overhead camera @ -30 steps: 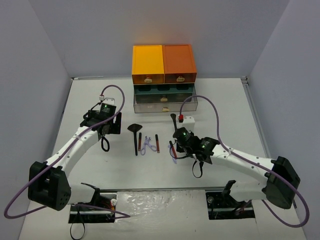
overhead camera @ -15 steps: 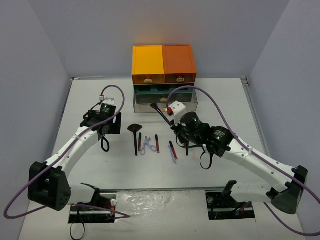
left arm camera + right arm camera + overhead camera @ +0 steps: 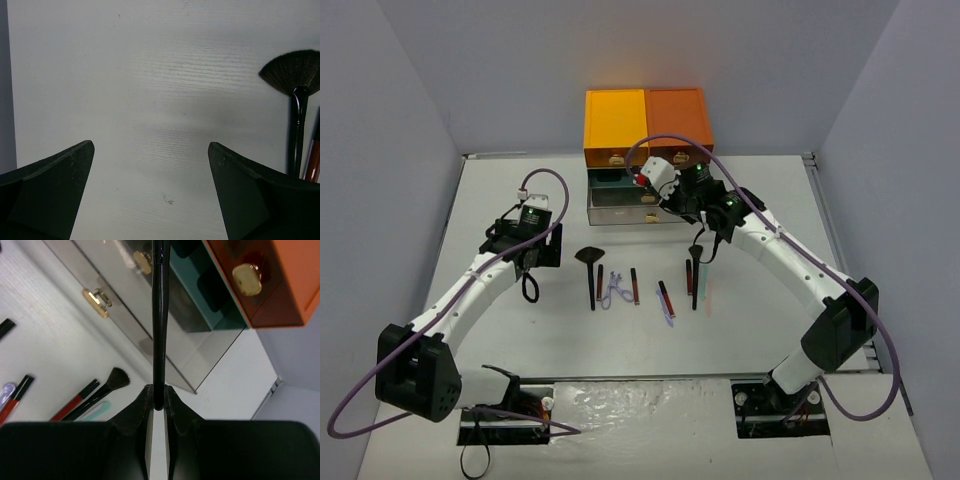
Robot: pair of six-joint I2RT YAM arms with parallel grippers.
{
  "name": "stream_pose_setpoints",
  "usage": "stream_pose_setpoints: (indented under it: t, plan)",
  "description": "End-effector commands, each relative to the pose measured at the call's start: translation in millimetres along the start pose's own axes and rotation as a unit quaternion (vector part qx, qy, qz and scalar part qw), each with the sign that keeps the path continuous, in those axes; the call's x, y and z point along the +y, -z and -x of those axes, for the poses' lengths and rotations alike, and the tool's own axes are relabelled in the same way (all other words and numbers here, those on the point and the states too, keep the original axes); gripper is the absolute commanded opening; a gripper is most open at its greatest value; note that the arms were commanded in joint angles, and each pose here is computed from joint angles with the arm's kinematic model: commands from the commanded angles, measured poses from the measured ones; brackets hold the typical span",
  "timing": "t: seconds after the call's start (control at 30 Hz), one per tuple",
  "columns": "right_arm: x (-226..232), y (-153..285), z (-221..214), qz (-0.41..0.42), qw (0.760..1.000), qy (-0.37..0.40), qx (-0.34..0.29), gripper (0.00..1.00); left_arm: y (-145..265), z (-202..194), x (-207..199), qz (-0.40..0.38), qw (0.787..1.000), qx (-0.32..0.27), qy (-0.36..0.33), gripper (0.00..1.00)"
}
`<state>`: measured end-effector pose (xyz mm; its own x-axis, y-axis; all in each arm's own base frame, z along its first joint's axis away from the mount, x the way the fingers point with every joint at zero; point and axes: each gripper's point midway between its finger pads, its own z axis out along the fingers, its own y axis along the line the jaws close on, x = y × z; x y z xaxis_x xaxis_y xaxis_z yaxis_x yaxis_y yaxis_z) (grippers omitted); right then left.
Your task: Organize the makeup
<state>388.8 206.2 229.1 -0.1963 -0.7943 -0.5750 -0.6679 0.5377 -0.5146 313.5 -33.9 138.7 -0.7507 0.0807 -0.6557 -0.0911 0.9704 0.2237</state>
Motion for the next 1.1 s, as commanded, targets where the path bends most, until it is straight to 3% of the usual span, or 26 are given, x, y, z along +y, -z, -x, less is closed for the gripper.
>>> stream_pose_setpoints:
  t: [0.0,0.13,0.23,0.33,0.4,0.53,0.73,0.83,1.07]
  plan:
    - [-22,-19,21,-0.020,0.997,0.067,-0.014,0.05,16,35,7,0.003,0.998,-0.055,0.036,0.97]
    - [-37,-41,18,-0.045,0.998,0.032,-0.011,0.22,18,36,9,0.006,0.998,-0.057,0.037,0.97]
    - [-59,-45,20,-0.099,0.994,-0.022,-0.026,0.28,18,36,9,0.007,0.998,-0.058,0.038,0.97]
    - [-72,-33,28,-0.138,0.984,-0.095,-0.061,0.59,18,36,9,0.006,0.998,-0.057,0.036,0.97]
    - [-70,-29,27,-0.146,0.977,-0.138,-0.070,0.67,17,36,8,0.005,0.998,-0.057,0.036,0.97]
    - [-62,-6,13,-0.160,0.951,-0.253,-0.080,0.68,16,36,7,0.003,0.998,-0.054,0.035,0.97]
    - [-18,30,-47,-0.172,0.883,-0.431,-0.076,0.60,15,36,4,-0.002,0.998,-0.054,0.036,0.97]
    - [20,25,-90,-0.159,0.870,-0.465,-0.043,0.51,14,36,3,-0.005,0.998,-0.051,0.035,0.97]
    - [80,-11,-137,-0.113,0.847,-0.519,0.009,0.44,10,34,0,-0.008,0.999,-0.043,0.031,0.97]
